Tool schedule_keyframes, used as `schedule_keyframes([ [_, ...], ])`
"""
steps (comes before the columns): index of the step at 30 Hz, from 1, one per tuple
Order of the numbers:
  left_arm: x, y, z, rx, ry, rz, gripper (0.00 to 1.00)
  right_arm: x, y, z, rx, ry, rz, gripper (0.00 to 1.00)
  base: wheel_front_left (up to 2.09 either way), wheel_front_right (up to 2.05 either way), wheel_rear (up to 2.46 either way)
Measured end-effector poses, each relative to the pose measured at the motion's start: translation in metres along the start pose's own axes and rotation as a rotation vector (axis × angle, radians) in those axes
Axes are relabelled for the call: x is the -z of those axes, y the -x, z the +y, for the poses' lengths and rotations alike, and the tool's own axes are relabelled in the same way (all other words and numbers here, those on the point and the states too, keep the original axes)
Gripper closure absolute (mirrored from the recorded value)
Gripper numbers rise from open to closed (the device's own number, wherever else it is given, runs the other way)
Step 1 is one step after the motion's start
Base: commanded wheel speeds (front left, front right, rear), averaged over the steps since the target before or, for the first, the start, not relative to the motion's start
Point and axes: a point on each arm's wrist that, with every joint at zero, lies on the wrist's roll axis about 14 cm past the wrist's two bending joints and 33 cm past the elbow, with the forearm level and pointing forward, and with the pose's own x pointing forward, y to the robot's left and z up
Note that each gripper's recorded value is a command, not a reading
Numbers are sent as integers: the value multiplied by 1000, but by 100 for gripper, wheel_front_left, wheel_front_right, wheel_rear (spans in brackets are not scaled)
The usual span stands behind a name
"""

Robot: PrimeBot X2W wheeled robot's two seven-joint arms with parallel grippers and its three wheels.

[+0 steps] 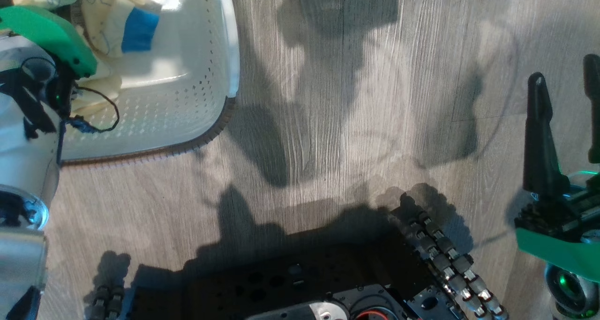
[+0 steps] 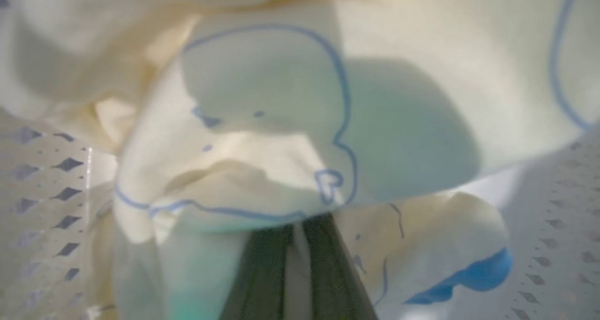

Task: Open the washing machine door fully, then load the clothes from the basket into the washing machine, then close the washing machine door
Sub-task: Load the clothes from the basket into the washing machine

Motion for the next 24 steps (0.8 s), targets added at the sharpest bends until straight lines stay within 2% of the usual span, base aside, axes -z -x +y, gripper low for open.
schedule_keyframes([
  [7, -7, 2, 1, -11, 24, -35, 100, -4, 0, 0, 1, -11, -11, 0, 0, 0, 0],
  [12, -27, 8, 4, -57, 62, -144, 100, -10, -3, 2, -8, -16, -32, 0, 0, 0, 0],
  [16, -42, 16, -8, -34, 74, -206, 100, -24, -11, 6, -25, -17, -81, 0, 0, 0, 0],
  [24, -79, 55, -29, 24, 6, -340, 100, -50, -8, 6, -25, -7, -146, 0, 0, 0, 0],
])
